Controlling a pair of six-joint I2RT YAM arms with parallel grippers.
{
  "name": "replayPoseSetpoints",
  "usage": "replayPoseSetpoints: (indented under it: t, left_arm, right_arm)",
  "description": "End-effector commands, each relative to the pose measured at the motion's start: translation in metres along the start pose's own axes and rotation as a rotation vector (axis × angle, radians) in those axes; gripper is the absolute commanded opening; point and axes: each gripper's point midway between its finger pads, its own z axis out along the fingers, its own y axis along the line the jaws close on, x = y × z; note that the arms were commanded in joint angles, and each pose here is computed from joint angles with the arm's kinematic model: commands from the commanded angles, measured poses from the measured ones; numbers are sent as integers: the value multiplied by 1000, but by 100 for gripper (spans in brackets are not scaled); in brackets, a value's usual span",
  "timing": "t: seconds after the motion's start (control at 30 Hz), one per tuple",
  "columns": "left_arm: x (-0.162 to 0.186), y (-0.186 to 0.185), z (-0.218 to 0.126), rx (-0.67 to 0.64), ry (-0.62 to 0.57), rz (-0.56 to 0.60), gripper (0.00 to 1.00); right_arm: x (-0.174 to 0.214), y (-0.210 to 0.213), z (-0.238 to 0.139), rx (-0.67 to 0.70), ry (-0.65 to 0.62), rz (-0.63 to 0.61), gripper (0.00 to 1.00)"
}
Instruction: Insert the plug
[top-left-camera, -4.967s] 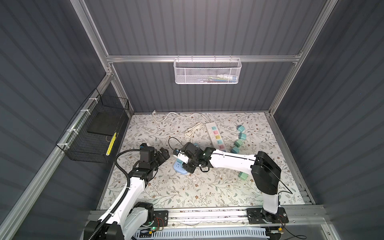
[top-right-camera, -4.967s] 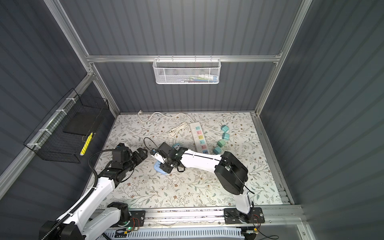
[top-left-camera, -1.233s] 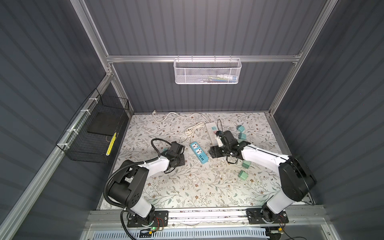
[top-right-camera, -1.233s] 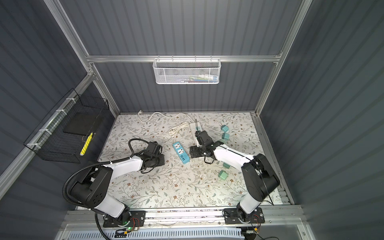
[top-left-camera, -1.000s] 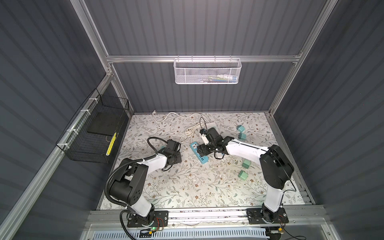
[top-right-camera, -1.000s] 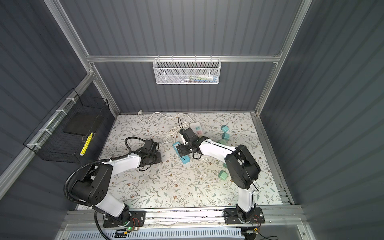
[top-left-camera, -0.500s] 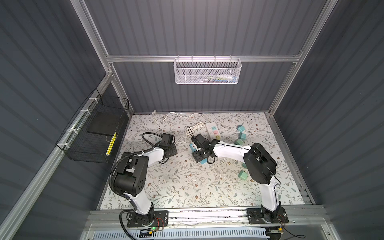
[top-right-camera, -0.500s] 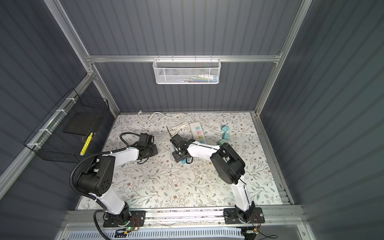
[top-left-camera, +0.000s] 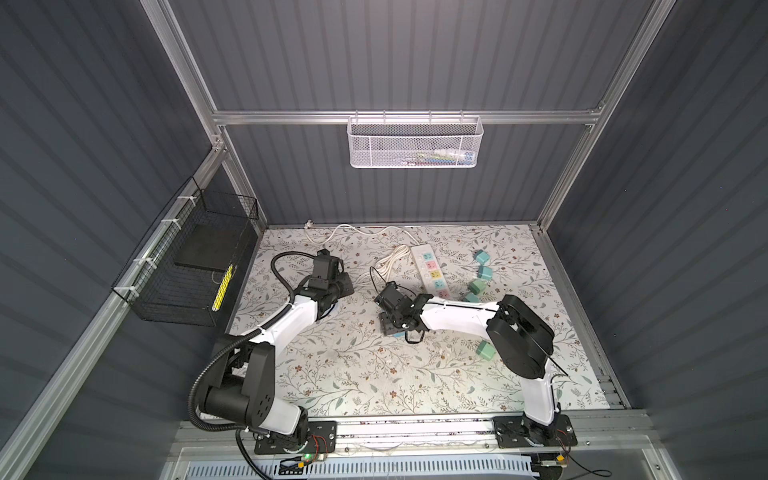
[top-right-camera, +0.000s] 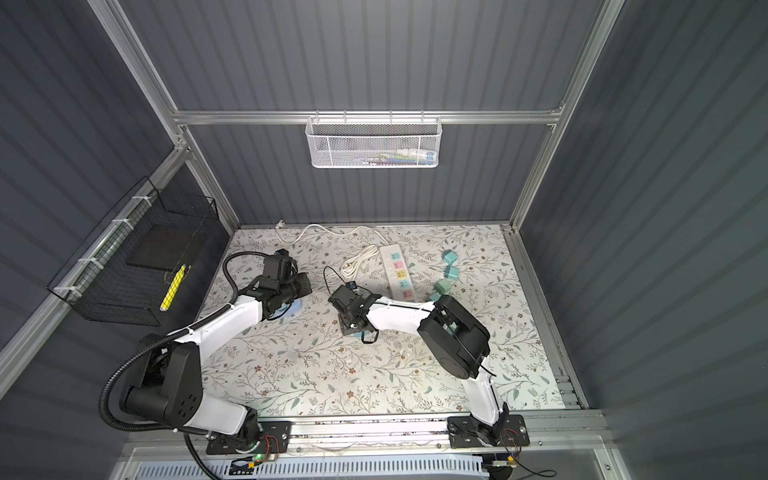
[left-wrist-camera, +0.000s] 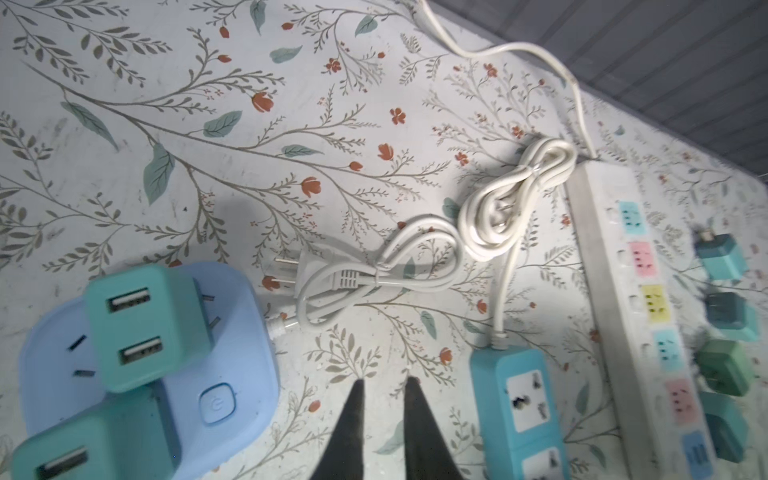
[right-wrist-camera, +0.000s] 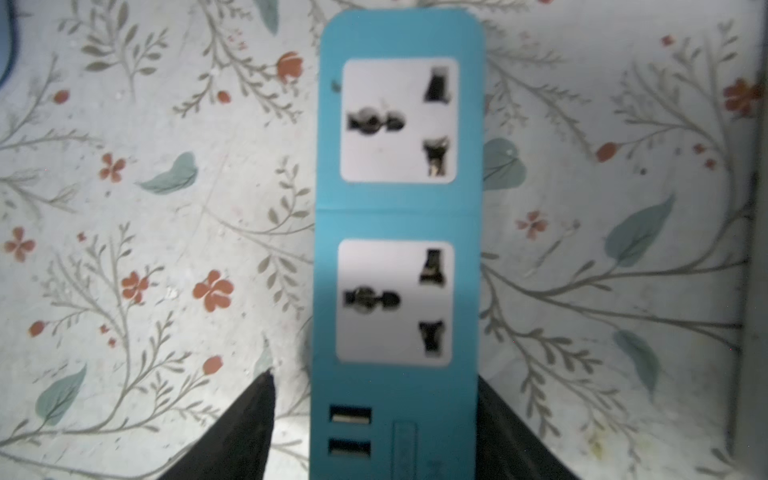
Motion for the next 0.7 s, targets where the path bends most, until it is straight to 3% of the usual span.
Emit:
replayPoseSetpoints:
  t: [0.0, 0.1, 0.23, 0.37, 0.47, 0.67]
  left_arm:
    - [-1, -13, -16, 70, 19, 2, 30]
    - [-9, -27, -32, 132, 2, 12, 47]
    - [-16, -48, -51, 240, -13, 15, 70]
    - [-11, -56, -56, 291, -4, 3, 73]
    - [-6, -58, -57, 301, 10, 0, 73]
    - [6, -52, -64, 284, 27, -3, 74]
  right_arm:
    - [-15, 3, -31, -28, -60, 59, 77]
    - [-33, -15, -62, 6, -114, 38, 81]
    - [-51, -91, -97, 137, -184, 116, 83]
    - [-50, -198, -106, 258, -187, 328, 83]
    - [-46, -255, -102, 333, -139, 491, 83]
    - [-46, -283, -75, 367, -75, 599, 83]
